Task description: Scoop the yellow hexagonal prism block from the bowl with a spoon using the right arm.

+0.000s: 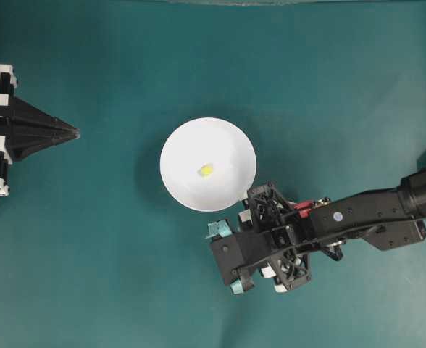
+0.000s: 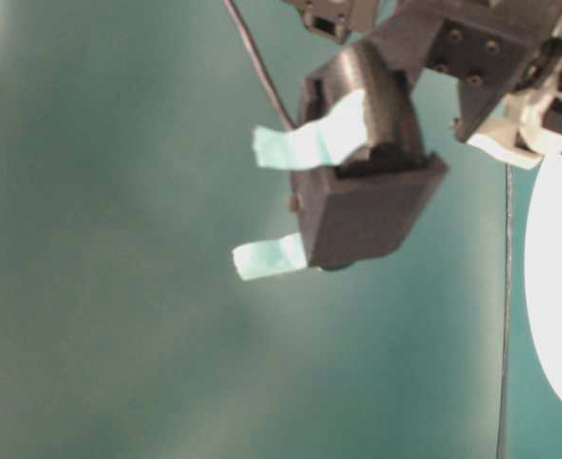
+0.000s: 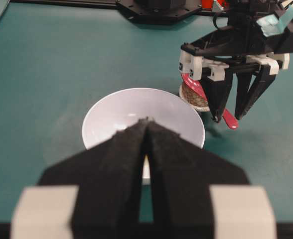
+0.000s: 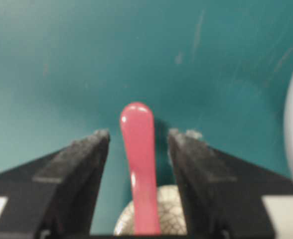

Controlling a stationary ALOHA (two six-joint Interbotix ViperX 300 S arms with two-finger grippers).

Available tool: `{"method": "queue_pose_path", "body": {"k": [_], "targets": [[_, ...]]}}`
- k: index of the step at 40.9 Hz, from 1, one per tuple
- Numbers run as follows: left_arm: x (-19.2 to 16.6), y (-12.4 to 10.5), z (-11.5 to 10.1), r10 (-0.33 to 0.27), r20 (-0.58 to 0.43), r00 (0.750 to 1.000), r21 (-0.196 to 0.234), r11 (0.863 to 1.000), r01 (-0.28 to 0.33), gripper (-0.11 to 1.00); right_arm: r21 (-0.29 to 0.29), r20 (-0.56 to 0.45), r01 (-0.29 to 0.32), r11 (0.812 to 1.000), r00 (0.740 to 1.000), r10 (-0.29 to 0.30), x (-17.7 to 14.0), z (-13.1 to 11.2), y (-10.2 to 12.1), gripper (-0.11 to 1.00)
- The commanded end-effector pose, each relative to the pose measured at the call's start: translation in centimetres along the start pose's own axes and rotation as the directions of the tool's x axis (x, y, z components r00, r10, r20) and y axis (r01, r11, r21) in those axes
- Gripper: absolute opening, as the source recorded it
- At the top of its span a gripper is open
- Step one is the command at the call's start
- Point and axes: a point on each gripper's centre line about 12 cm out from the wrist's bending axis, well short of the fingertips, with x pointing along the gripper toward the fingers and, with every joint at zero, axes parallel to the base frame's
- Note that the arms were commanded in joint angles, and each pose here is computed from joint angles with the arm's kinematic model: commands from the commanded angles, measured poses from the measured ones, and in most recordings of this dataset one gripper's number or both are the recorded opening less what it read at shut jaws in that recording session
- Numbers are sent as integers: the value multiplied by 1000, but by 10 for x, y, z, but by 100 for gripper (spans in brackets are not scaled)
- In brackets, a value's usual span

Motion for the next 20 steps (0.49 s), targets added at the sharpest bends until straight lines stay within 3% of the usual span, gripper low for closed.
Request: {"method": "queue_pose_path", "body": {"k": [1, 12, 20], "targets": [[2, 0, 4, 1, 14, 1000, 0, 1000, -1, -1, -3, 46, 5, 1000, 999, -4, -7, 11, -1, 56], [2, 0, 4, 1, 12, 1000, 0, 1000, -1, -1, 3, 52, 5, 1000, 999, -5, -7, 12, -2, 51], [2, 0, 4, 1, 12, 1000, 0, 1000, -1, -1, 2, 50, 5, 1000, 999, -6, -7, 12, -2, 30]]}}
